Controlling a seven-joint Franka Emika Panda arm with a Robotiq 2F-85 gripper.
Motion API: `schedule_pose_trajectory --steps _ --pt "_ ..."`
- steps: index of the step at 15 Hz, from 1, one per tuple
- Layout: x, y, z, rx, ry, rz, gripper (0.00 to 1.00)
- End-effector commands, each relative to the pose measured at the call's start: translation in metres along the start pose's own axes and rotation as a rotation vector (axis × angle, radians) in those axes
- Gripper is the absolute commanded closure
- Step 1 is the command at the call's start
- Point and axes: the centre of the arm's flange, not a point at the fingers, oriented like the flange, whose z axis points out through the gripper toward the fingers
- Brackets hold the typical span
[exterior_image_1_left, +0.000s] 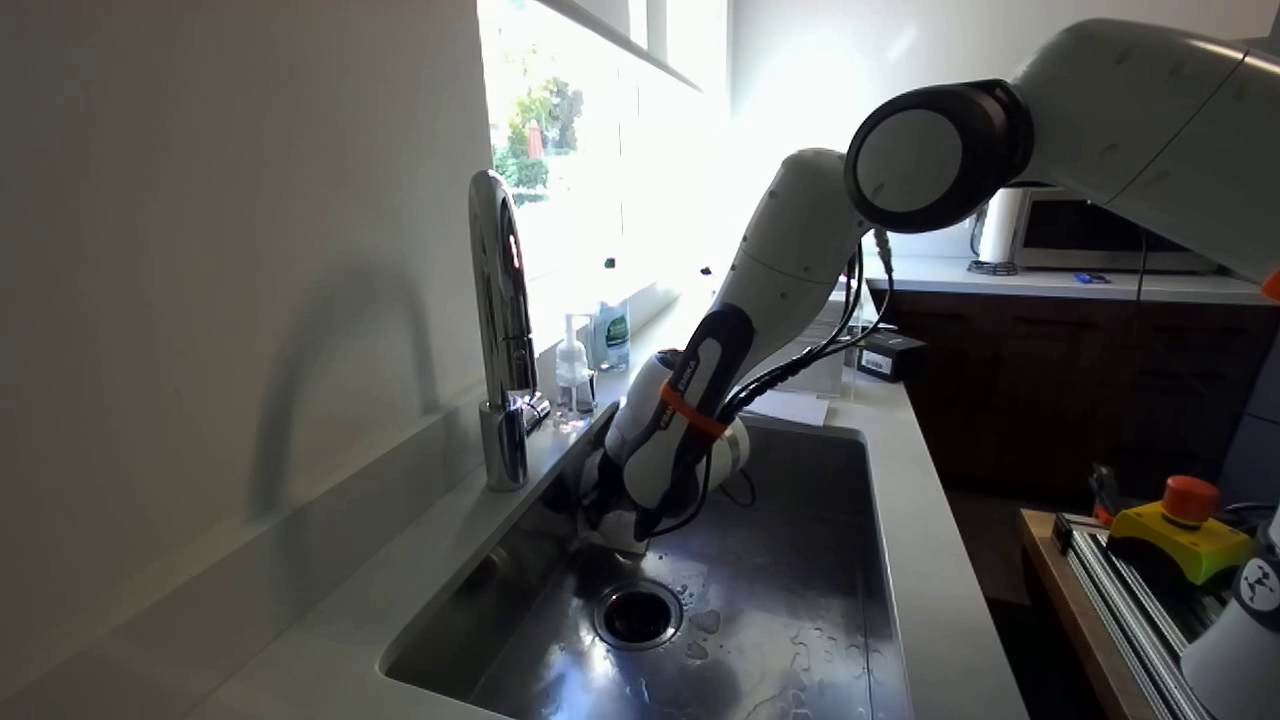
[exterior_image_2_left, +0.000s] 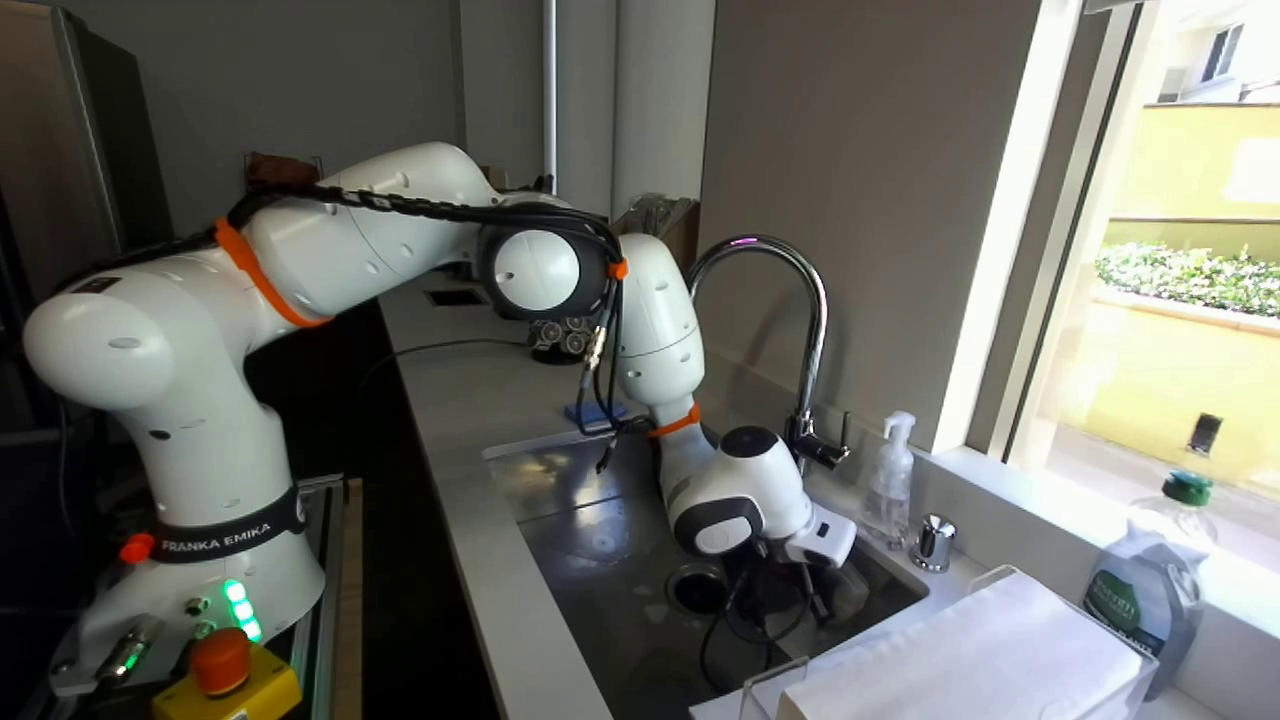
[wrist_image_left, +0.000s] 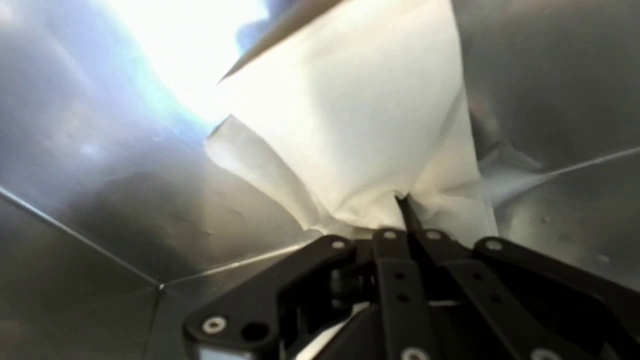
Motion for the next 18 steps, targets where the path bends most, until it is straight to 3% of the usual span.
schedule_pose_trajectory --steps 1,12,18 --pt "-0.009 -0.022 -0.009 0.036 -0.036 -0.014 1.0" --pt "-0.029 -0.075 -0.015 0.127 -0.093 -0.052 1.0" --pt "-0.018 -0.065 -0.015 0.102 -0.037 -0.048 1.0"
